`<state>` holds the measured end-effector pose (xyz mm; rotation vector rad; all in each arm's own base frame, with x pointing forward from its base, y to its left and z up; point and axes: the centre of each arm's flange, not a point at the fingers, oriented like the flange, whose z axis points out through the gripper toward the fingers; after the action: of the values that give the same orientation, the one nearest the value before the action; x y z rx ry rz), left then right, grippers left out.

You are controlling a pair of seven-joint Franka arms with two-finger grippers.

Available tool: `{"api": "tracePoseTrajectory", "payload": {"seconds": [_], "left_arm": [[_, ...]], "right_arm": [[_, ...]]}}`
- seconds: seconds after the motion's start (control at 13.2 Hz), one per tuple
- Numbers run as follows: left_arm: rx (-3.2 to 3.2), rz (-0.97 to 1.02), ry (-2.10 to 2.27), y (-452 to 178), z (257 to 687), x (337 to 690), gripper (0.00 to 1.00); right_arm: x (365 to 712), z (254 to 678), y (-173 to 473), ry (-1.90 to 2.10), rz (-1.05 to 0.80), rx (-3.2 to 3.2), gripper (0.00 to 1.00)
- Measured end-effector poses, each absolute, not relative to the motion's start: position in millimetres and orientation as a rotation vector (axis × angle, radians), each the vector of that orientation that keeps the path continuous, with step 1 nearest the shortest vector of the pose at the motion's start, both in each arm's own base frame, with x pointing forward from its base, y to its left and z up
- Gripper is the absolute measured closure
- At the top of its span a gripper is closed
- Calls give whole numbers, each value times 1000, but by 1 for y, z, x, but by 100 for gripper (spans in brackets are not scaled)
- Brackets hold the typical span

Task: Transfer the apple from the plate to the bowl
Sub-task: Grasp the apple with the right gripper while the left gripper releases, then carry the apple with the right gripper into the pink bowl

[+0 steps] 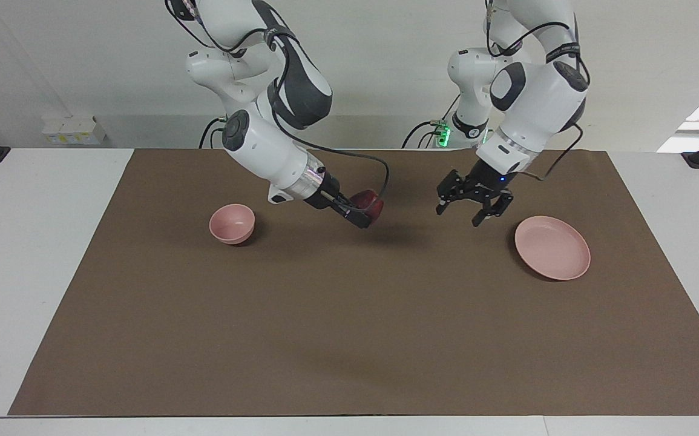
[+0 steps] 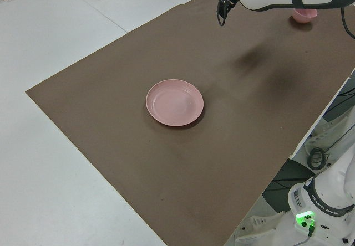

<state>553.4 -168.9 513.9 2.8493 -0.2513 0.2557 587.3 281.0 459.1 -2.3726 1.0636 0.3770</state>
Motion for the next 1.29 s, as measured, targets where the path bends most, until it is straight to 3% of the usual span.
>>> {"api": "tracePoseTrajectory", "payload": {"seconds": [0.23, 0.61, 1.06, 1.29], "left_arm": [[3028, 236, -335, -128, 567, 571, 0], [3110, 152, -336, -74, 636, 566, 0], [3119, 66, -321, -37, 650, 560, 0], [3122, 66, -330, -22, 653, 560, 0]], "right_arm": [[583, 459, 279, 851, 244, -2611, 33], [579, 450, 258, 380, 90, -2958, 33], [587, 419, 156, 57, 50, -3119, 33], [570, 391, 102, -36, 5, -3120, 33]]}}
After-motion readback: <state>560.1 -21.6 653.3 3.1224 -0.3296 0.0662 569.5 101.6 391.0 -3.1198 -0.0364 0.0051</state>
